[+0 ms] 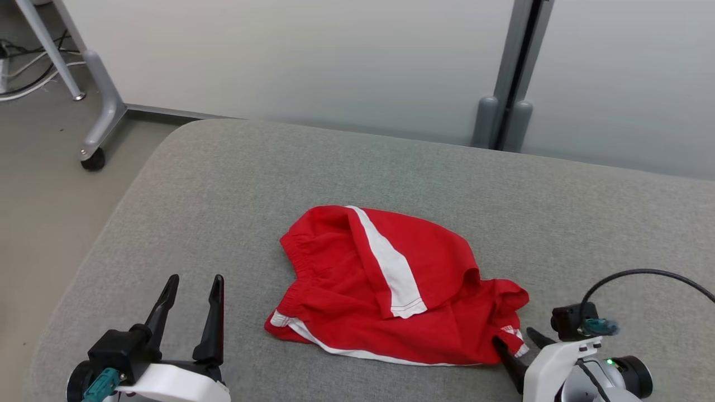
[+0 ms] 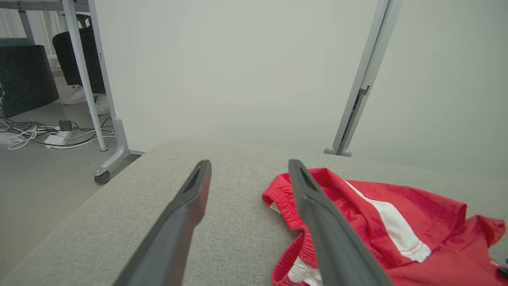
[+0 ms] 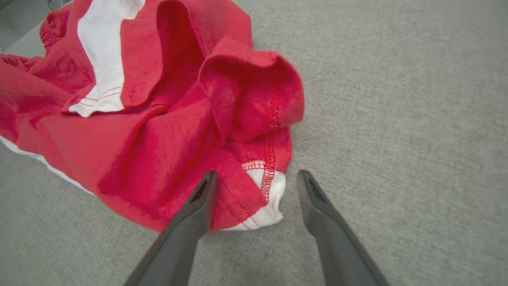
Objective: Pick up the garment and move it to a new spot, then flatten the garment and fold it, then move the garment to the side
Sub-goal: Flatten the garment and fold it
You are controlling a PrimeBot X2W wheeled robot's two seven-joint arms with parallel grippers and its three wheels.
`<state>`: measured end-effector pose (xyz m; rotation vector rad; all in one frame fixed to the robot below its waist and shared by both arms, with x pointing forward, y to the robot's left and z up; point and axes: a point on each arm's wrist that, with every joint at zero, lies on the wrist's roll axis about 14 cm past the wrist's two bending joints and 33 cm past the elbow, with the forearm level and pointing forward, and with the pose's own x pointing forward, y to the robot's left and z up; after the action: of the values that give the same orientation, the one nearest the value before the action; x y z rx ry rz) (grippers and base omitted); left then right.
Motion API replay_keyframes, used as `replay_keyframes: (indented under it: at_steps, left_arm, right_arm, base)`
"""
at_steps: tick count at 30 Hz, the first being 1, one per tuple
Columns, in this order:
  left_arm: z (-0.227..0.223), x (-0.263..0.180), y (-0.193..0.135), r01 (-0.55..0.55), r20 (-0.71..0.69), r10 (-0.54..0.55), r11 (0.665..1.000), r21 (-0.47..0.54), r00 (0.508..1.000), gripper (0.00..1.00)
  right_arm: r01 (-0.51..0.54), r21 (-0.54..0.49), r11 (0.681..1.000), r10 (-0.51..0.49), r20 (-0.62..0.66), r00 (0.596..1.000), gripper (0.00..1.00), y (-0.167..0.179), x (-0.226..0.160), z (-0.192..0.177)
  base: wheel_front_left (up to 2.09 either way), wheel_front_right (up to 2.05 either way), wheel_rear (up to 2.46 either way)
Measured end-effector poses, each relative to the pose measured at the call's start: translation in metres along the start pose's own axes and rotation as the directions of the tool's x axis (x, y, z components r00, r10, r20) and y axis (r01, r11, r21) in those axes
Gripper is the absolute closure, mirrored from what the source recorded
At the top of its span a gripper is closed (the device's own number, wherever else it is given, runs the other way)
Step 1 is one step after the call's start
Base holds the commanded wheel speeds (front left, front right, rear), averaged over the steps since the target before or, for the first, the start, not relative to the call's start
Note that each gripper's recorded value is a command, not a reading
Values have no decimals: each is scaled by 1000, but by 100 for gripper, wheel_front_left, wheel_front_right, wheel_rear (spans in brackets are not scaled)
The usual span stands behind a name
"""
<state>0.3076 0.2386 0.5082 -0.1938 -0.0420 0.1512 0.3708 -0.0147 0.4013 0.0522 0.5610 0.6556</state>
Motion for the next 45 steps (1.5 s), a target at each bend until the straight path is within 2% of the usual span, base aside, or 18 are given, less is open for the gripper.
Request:
replay_keyframes:
  at_steps: [1, 2, 3, 4, 5, 8, 11, 17, 24, 25, 26, 27, 31, 35, 38, 41, 42, 45]
  left_arm:
    - [-1, -2, 2, -7, -3, 7, 1000, -2, 1000, 0]
    - [-3, -3, 3, -15, -7, 14, 1000, -4, 1000, 0]
    - [-3, -4, 4, -19, -7, 19, 1000, -6, 1000, 0]
    - [-5, -4, 4, -22, -10, 22, 1000, -9, 1000, 0]
    - [-6, -4, 4, -23, -12, 23, 1000, -11, 1000, 0]
    - [-9, -2, -1, -13, -16, 13, 1000, -25, 1000, 0]
    - [-13, 2, -8, 8, -24, -9, 999, -31, 1000, 0]
    - [-19, 13, -28, 64, -35, -65, 997, -47, 997, 0]
    - [-26, 29, -52, 135, -50, -137, 989, -56, 989, 0]
    - [-28, 31, -54, 143, -55, -146, 988, -55, 988, 0]
    - [-29, 32, -57, 149, -58, -152, 987, -55, 987, 0]
    - [-30, 33, -58, 156, -59, -159, 986, -52, 986, 0]
    - [-29, 38, -63, 175, -53, -178, 984, -44, 983, 0]
    - [-21, 43, -66, 192, -29, -193, 981, -26, 981, 0]
    - [-12, 44, -68, 203, -4, -203, 979, -16, 979, 0]
    - [-2, 44, -71, 210, 28, -210, 978, -7, 977, 0]
    - [-2, 44, -71, 210, 28, -210, 978, -7, 977, 0]
    - [5, 42, -71, 214, 45, -214, 977, 2, 976, 0]
  right_arm:
    - [-8, -2, 1000, 8, -30, 1000, 0, 2, 3, -5]
    - [-19, 3, 1000, 19, -52, 998, 6, 6, 5, -8]
    - [-29, 17, 999, 30, -65, 997, 23, 9, 6, -10]
    - [-32, 31, 999, 34, -71, 997, 100, 11, 7, -11]
    - [-31, 37, 999, 34, -70, 997, 100, 10, 7, -11]
    - [-26, 58, 998, 30, -69, 997, 100, 7, 5, -10]
    - [-3, 71, 997, 4, -12, 1000, 100, -5, -2, 1]
    - [88, 141, 986, -105, 118, 988, 100, -44, -29, 20]
    - [206, 234, 950, -228, 71, 971, 100, -79, -66, -13]
    - [212, 250, 945, -234, 61, 970, 90, -79, -69, -18]
    - [216, 270, 938, -239, 54, 970, 57, -78, -72, -22]
    - [216, 288, 933, -240, 49, 970, 0, -77, -74, -25]
    - [207, 307, 929, -258, 137, 956, 0, -75, -83, -6]
    - [215, 270, 938, -291, 286, 913, 0, -82, -98, 29]
    - [228, 234, 945, -309, 414, 856, 0, -84, -112, 59]
    - [253, 212, 944, -329, 538, 776, 0, -87, -130, 86]
    - [253, 212, 944, -329, 538, 776, 0, -87, -130, 86]
    - [291, 218, 932, -362, 630, 687, 0, -92, -149, 104]
  base:
    - [0, 0, 0]
    - [0, 0, 0]
    - [0, 0, 0]
    - [0, 0, 0]
    - [0, 0, 0]
    - [0, 0, 0]
    - [0, 0, 0]
    - [0, 0, 0]
    - [0, 0, 0]
    - [0, 0, 0]
    - [0, 0, 0]
    - [0, 0, 0]
    - [0, 0, 0]
    - [0, 0, 0]
    - [0, 0, 0]
    - [0, 0, 0]
    - [0, 0, 0]
    - [0, 0, 0]
